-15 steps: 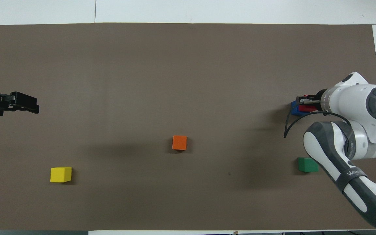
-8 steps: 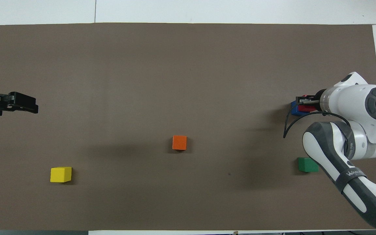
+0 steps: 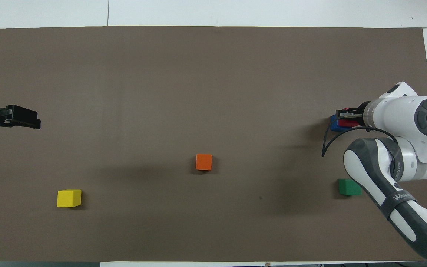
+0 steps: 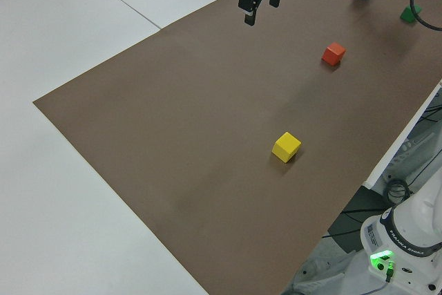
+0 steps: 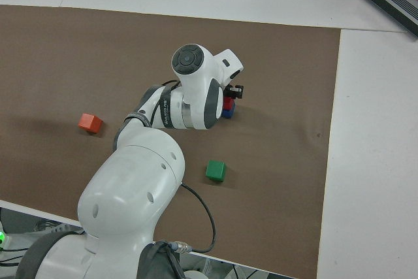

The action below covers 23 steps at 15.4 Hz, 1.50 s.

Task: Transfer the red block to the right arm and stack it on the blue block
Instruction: 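Lower the red cube onto the blue cube with the right gripper, then open the right gripper and lift it away from the stack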

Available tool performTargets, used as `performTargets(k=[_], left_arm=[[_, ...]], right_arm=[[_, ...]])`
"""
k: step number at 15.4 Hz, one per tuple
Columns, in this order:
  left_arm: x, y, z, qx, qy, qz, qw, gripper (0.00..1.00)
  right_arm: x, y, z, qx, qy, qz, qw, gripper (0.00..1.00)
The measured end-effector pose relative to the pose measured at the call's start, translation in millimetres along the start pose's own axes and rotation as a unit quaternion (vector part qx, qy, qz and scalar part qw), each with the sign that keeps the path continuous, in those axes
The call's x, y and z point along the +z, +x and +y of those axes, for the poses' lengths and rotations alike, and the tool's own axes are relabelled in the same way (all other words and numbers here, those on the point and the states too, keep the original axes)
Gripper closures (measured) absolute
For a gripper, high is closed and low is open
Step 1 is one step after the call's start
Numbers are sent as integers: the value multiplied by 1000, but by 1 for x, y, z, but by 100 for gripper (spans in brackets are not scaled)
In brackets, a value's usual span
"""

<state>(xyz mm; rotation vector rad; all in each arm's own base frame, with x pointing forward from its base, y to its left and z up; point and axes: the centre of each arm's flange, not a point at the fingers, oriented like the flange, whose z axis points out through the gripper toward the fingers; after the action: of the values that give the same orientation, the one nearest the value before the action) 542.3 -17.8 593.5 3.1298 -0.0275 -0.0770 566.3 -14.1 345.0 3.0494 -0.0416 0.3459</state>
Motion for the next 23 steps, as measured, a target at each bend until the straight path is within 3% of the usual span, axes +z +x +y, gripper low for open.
performTargets(k=[6,10,11,20,23], left_arm=[[12,3,3,3,0,-14,1000,0],[12,3,3,3,0,-13,1000,0],[11,3,3,3,0,-13,1000,0],[5,1,4,4,0,-8,1000,0],[2,-1,5,4,0,-5,1000,0]], right_arm=[[1,-1,-3,-2,0,-3,1000,39],[1,-2,-6,-5,1,-5,1000,4],[1,-2,-6,-5,1,-6,1000,0],[-31,15,0,11,-1,-63,998,0],[-52,23,1,31,16,-78,996,2]])
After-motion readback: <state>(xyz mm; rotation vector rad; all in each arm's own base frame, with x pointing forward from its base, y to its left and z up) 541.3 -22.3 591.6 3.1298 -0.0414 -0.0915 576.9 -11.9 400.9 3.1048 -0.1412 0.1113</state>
